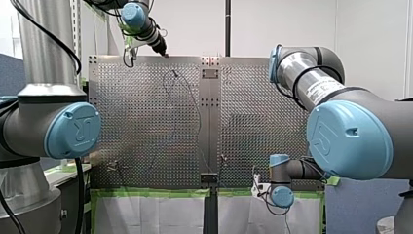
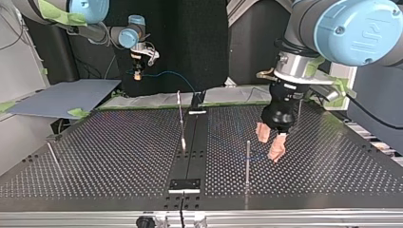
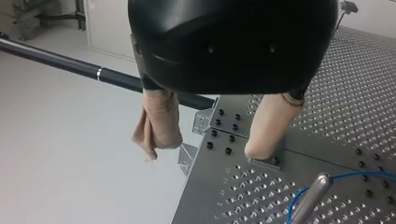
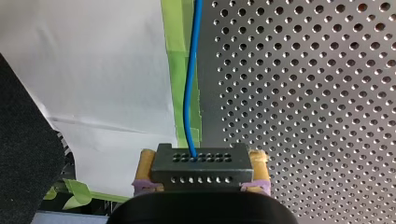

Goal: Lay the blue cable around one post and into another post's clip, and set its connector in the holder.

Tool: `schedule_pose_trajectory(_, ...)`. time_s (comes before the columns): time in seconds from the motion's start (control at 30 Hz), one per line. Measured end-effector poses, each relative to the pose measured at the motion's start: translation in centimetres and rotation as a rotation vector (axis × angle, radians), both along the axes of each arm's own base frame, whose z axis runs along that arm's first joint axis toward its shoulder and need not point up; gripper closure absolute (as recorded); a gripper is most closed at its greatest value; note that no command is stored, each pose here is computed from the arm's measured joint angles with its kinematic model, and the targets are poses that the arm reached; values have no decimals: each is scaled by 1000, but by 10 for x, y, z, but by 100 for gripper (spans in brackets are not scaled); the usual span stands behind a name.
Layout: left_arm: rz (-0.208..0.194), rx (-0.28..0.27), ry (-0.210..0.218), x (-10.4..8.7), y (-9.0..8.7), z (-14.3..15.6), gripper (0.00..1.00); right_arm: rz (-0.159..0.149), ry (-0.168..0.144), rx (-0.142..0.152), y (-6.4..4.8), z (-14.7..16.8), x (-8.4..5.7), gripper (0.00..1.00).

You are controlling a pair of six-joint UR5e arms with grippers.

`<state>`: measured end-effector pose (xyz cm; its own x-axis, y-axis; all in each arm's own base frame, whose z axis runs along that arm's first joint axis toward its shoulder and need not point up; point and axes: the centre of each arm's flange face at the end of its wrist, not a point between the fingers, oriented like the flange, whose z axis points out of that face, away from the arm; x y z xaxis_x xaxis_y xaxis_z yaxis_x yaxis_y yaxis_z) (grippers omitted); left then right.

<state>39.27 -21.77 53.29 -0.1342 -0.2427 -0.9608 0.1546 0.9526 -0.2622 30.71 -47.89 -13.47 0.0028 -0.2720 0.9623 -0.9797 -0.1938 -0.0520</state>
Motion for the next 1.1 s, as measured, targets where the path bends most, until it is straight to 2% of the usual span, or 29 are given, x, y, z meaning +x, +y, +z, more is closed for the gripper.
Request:
schedule_pose_trajectory(0.73,-19,181,-32,0,-1,-1,0,0,3,7,1,0,0,95)
schedule_pose_trajectory(1.1,-22,188,-30,0,-2,-4,0,1,5,10,1,-1,0,95)
